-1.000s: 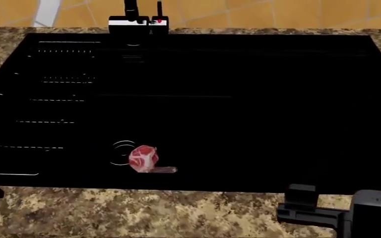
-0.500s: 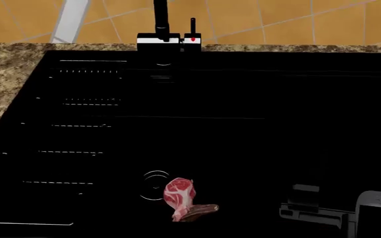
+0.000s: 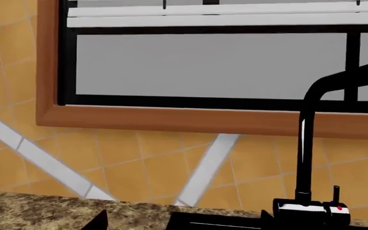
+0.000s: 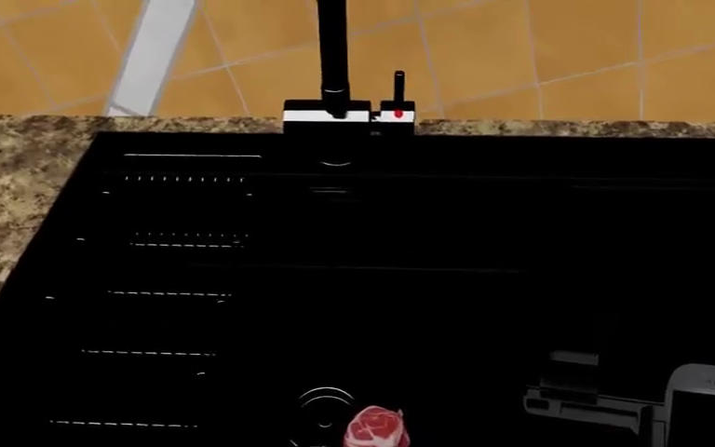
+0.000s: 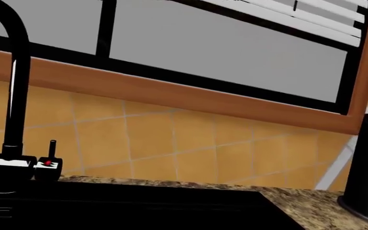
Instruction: Turn the sink spout to the right.
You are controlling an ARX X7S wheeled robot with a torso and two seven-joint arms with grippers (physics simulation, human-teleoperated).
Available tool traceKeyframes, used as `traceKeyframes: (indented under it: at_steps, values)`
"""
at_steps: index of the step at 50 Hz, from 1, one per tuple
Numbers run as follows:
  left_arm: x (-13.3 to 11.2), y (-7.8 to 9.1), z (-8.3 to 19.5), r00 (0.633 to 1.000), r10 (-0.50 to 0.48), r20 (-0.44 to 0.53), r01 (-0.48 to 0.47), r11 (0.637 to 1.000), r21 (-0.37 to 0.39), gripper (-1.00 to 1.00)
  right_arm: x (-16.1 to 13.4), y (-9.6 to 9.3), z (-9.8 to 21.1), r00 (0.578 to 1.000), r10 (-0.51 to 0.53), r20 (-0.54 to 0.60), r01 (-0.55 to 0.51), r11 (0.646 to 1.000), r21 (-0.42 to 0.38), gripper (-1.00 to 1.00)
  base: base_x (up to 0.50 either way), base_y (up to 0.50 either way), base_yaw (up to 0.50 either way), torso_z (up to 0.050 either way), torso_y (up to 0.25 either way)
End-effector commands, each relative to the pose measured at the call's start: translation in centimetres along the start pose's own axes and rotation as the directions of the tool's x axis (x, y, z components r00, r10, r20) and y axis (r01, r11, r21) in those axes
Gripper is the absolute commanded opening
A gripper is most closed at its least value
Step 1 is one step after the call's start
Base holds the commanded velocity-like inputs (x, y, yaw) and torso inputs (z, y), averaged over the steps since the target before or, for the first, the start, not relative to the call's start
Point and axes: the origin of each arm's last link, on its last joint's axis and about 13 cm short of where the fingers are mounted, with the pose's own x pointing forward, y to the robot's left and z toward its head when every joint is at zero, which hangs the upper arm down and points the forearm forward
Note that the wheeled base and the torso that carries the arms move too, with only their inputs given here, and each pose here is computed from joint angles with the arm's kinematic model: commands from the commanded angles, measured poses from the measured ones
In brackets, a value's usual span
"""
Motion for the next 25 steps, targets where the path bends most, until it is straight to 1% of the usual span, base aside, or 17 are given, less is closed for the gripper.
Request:
traceKeyframes:
  at_steps: [1,6,13,16,21,25]
  values:
    - [-0.06,-0.04,-0.04,1.000,-0.003,-0.005,0.003,1.000,0.000,1.00,-0.05,-0.02,-0.08,1.000,-0.001,-0.002,0.001,1.000,0.000,1.00,0.27,0.21,0.00,0.000,0.000]
    - [0.06,-0.24,-0.20,1.000,-0.012,-0.009,0.012,1.000,-0.005,1.00,-0.10,-0.04,-0.05,1.000,-0.004,0.000,0.004,1.000,0.013,1.00,0.23,0.18,0.00,0.000,0.000]
    - [0.03,-0.16,-0.14,1.000,-0.012,-0.007,0.012,1.000,-0.006,1.00,-0.07,-0.01,-0.10,1.000,-0.004,0.002,0.004,1.000,-0.003,1.00,0.00,0.00,0.00,0.000,0.001]
    - [0.01,-0.19,-0.14,1.000,-0.015,-0.007,0.015,1.000,-0.006,1.00,-0.15,0.07,-0.20,1.000,0.001,0.003,-0.001,1.000,0.007,1.00,0.00,0.19,0.00,0.000,0.000]
    - [0.03,-0.24,-0.20,1.000,-0.016,-0.009,0.016,1.000,-0.010,1.00,-0.20,0.10,-0.21,1.000,0.007,0.007,-0.007,1.000,0.000,1.00,0.00,0.20,0.00,0.000,0.000]
    - [-0.03,-0.24,-0.28,1.000,-0.017,-0.010,0.017,1.000,-0.008,1.00,-0.24,0.19,-0.27,1.000,0.010,0.010,-0.010,1.000,0.000,1.00,0.00,0.38,0.00,0.000,0.000]
